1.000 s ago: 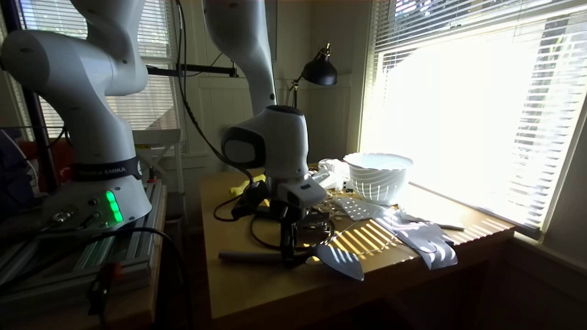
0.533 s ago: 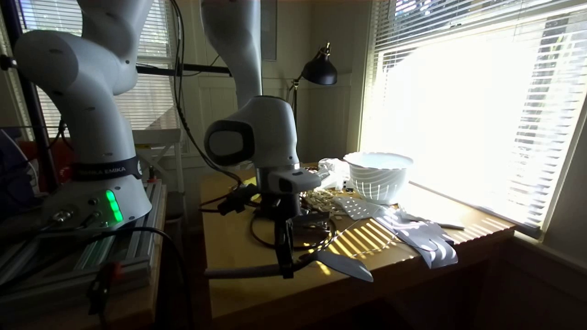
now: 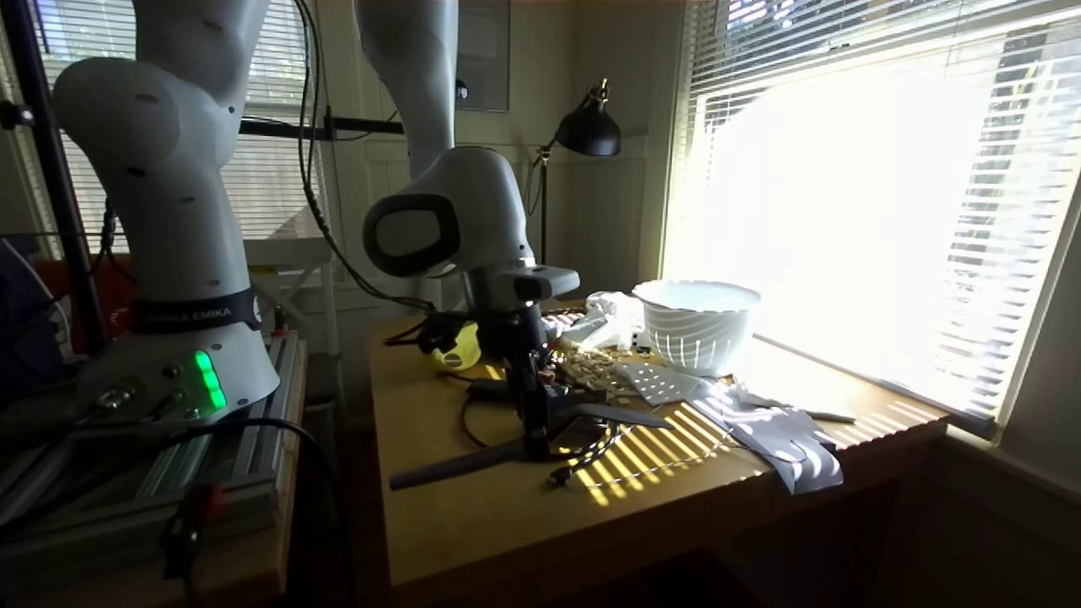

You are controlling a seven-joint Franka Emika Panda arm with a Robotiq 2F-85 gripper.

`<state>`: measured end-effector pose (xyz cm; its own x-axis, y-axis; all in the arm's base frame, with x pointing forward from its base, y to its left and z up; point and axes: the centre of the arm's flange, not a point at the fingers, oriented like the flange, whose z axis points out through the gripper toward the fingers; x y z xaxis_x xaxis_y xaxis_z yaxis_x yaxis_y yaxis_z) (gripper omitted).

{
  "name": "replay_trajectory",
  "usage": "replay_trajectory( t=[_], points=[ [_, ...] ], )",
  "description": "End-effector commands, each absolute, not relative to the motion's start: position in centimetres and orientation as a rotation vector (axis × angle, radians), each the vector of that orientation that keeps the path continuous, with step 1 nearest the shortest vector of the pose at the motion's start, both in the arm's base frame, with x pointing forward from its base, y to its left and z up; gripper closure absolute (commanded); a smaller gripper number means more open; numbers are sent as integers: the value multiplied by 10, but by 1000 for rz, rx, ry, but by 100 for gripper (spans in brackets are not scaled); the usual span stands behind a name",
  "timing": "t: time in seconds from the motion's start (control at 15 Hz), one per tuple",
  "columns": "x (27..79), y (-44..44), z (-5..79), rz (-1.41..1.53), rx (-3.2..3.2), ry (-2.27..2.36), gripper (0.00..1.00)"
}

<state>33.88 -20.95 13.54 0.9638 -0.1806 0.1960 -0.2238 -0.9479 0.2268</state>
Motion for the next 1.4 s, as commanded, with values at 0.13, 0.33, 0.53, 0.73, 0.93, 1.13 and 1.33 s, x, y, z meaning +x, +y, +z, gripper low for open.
replay_trajectory(
  t=[0.13, 0.33, 0.53, 0.73, 0.93, 1.13, 1.33],
  points=[
    [358, -168, 170, 416, 2609, -530, 95],
    [368, -144, 175, 470, 2530, -560, 95],
    [376, -122, 180, 507, 2495, -574, 95],
    [387, -106, 175, 516, 2440, -628, 95],
    [397, -100, 171, 522, 2369, -736, 95],
    [407, -101, 163, 496, 2305, -862, 95],
    [415, -100, 155, 537, 2331, -866, 95]
  ],
)
